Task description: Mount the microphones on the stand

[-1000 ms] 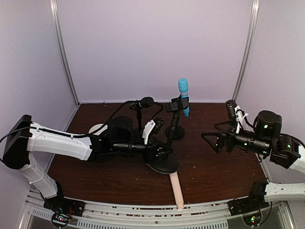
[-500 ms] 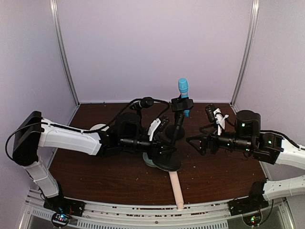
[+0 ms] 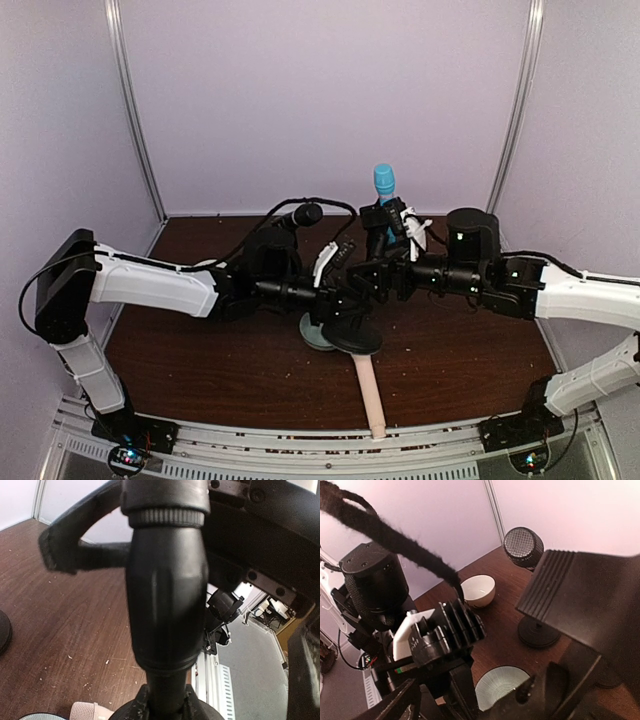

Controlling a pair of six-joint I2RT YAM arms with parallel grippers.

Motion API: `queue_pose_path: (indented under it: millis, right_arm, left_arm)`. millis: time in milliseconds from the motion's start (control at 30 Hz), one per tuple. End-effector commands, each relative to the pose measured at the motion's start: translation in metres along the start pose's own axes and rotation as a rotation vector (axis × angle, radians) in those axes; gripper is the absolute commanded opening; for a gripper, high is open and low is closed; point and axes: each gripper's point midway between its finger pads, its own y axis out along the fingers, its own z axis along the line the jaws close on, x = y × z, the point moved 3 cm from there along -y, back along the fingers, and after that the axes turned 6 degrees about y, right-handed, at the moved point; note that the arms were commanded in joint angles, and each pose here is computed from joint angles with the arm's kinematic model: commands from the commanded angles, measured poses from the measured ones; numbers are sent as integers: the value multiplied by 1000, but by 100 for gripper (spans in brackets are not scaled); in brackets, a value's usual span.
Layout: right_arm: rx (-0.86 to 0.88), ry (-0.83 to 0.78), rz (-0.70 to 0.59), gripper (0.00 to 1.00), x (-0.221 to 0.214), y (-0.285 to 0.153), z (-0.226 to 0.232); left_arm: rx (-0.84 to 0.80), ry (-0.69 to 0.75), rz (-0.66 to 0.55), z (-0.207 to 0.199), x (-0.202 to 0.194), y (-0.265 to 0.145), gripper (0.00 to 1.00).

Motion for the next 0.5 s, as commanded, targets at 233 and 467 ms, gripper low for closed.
queue_pose_path:
  millis: [233,467]
  right_arm:
    - [222,122,-42,81,19,-19,43]
    - [307,183,-41,80,30,-55,66]
  left_arm:
    - [15,-12,-151,3,34,-6,0]
    - [65,-34,-155,13,38,-13,0]
